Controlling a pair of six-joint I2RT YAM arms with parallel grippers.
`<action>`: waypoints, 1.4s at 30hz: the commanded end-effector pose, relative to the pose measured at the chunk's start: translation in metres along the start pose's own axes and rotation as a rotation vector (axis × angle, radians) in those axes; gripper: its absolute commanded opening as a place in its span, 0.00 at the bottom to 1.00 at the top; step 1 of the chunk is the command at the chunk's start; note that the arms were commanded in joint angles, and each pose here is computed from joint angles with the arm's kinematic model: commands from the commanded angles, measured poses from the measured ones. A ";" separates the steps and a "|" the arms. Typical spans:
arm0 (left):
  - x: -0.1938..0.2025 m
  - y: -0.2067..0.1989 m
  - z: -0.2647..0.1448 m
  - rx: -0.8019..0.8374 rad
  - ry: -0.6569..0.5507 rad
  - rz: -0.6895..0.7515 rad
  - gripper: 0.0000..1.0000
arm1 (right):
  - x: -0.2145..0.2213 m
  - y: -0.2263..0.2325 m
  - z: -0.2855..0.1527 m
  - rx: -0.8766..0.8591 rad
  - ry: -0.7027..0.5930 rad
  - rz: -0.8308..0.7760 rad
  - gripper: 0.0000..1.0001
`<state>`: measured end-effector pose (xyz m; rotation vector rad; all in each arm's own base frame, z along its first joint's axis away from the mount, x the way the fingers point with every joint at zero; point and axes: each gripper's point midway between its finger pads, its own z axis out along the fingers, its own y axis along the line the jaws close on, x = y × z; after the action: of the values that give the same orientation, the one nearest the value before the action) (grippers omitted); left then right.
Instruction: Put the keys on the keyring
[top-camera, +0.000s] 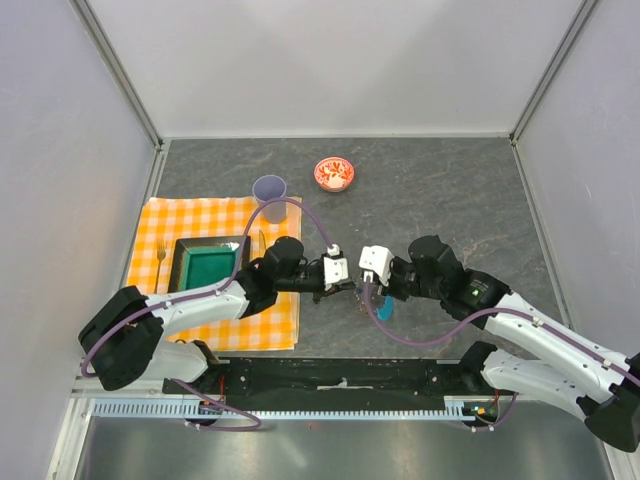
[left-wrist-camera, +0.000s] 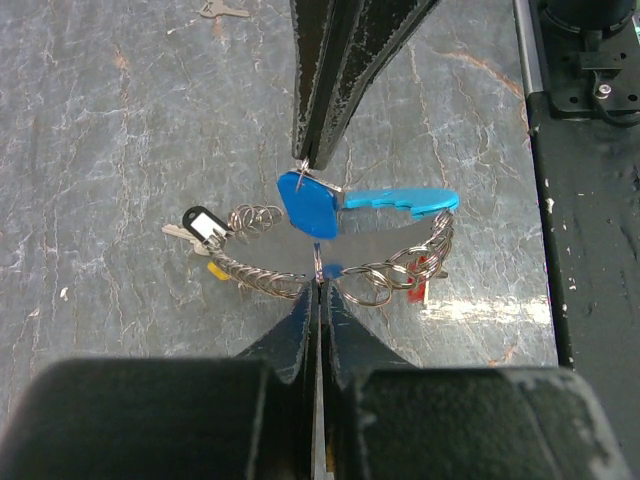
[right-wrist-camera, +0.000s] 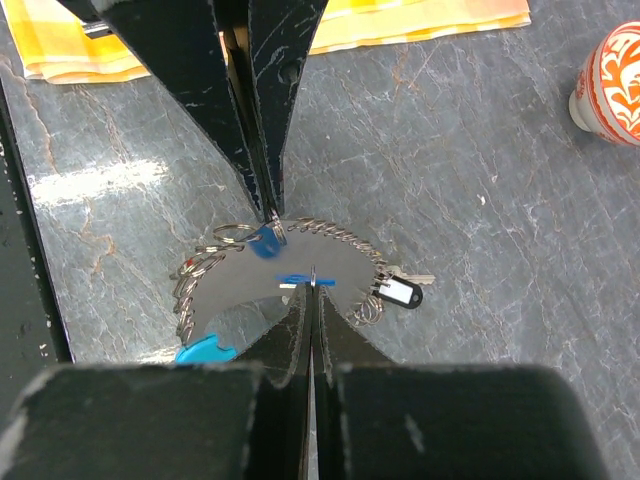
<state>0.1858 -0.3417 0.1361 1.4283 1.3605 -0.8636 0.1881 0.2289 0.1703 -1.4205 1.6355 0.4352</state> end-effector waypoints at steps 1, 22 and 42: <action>-0.022 0.004 0.001 0.001 -0.062 0.099 0.02 | -0.013 -0.004 0.003 0.011 -0.052 -0.036 0.00; -0.040 -0.004 -0.002 0.023 -0.119 0.116 0.02 | -0.003 0.014 0.010 -0.051 -0.015 -0.054 0.00; -0.038 -0.003 -0.001 0.019 -0.108 0.111 0.02 | -0.003 0.011 0.006 -0.025 -0.009 -0.058 0.00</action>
<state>0.1756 -0.3457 0.1459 1.4495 1.3033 -0.8874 0.1788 0.2392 0.1614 -1.4889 1.6089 0.4491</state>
